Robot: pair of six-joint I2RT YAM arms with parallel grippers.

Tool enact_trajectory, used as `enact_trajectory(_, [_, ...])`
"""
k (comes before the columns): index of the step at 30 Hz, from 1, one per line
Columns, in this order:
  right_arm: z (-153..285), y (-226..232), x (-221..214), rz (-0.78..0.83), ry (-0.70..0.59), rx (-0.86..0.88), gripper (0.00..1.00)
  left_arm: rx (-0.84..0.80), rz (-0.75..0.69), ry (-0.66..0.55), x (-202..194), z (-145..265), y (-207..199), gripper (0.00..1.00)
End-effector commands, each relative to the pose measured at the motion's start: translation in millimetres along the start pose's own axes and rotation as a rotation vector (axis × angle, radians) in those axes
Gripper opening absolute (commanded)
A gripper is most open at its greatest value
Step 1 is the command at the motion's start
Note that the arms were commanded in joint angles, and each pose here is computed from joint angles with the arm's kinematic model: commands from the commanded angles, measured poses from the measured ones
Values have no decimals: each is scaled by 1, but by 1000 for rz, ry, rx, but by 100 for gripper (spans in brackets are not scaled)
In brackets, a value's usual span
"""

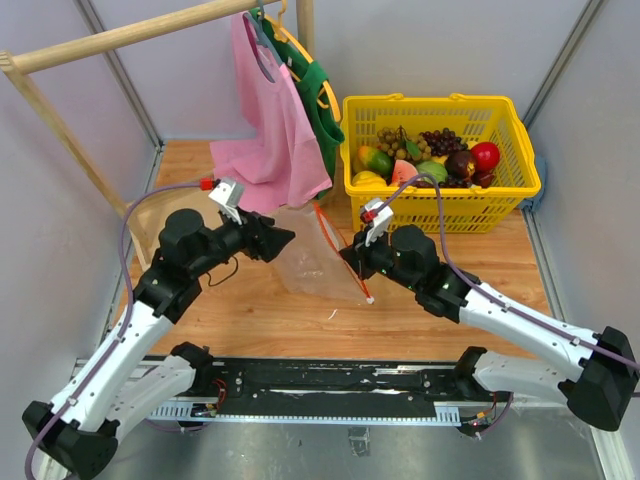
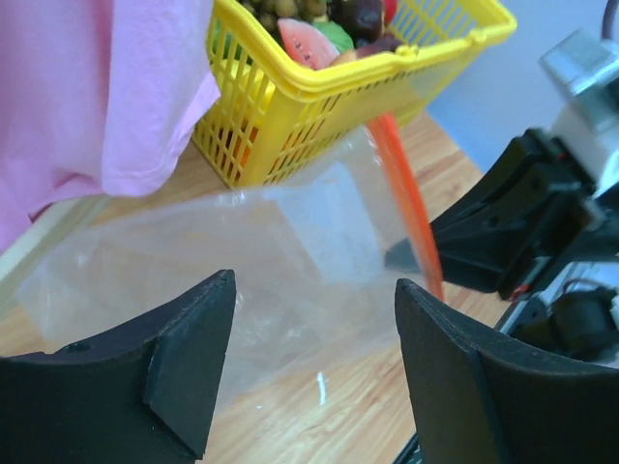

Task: Place the food in the zip-top bag and seal the zipper
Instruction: Pick up the zipper food storage bag at the center of the board, then open the zipper of the food storage bag.

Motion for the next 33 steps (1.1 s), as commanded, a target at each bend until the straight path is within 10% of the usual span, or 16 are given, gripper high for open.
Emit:
enact_trajectory(1, [0, -2, 7, -164, -22, -158, 1, 166, 201, -108, 14, 10, 1, 71])
enact_trajectory(26, [-12, 32, -6, -332, -64, -112, 1, 349, 396, -50, -51, -54, -63, 76])
enact_trajectory(33, [-13, 29, -9, -309, -65, -130, 1, 423, 326, 43, -55, -55, -58, 52])
Point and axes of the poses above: each gripper's point midway between its finger pads, its own z axis back along the fingers, its own y axis along the line the jaws close on, x = y × z, the point moved 5 cm from there along z, back along the fingers, and after that the axes turned 13 degrees about -z, right-handed, at the moved point
